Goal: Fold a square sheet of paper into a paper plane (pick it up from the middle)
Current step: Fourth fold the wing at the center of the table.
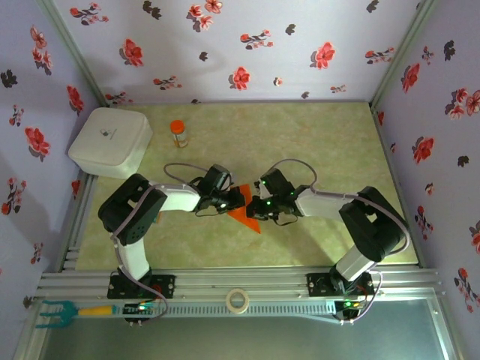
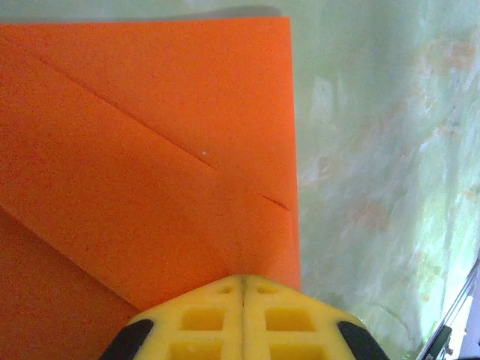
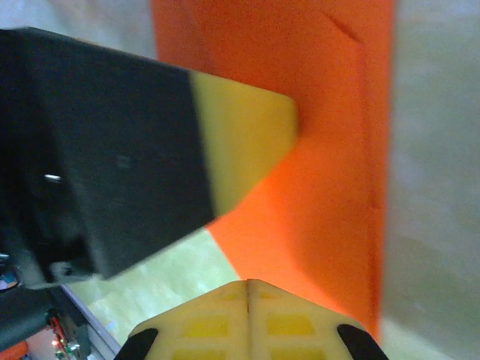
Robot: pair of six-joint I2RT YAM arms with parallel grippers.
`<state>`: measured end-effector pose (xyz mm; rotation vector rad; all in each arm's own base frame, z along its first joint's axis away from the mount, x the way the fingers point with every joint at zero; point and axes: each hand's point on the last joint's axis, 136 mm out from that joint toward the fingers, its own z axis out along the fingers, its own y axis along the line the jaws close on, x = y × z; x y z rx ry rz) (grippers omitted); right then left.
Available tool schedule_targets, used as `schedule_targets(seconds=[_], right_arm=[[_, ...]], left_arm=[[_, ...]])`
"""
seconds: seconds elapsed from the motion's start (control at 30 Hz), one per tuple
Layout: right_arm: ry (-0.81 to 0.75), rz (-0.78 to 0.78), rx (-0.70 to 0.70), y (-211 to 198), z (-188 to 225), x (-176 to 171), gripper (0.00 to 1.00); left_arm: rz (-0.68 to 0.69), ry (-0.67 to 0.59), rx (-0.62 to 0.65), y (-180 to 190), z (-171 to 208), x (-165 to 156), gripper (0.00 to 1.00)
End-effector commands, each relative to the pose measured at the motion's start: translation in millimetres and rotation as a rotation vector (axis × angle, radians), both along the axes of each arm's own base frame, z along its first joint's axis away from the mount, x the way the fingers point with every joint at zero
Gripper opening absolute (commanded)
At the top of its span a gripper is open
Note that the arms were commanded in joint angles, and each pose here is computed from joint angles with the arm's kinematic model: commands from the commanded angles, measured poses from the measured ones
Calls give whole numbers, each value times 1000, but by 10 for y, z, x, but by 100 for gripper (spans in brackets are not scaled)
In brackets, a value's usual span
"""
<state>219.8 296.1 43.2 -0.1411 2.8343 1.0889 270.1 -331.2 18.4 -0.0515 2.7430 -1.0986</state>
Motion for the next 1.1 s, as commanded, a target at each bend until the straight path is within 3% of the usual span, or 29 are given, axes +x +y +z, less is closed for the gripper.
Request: schedule_targets(seconds=[0.0, 0.23, 0.8, 1.07], right_arm=[[17, -25, -13, 68, -86, 83, 0], [104, -33, -72, -92, -537, -77, 0], [184, -54, -36, -520, -511, -742, 1], [164, -104, -53, -656, -469, -807, 1]], left_arm=[[39, 46, 67, 165, -240, -39, 3], [43, 49, 64, 173, -263, -45, 3], [70, 68, 82, 234, -357, -49, 2], [71, 66, 74, 223, -340, -40, 2]])
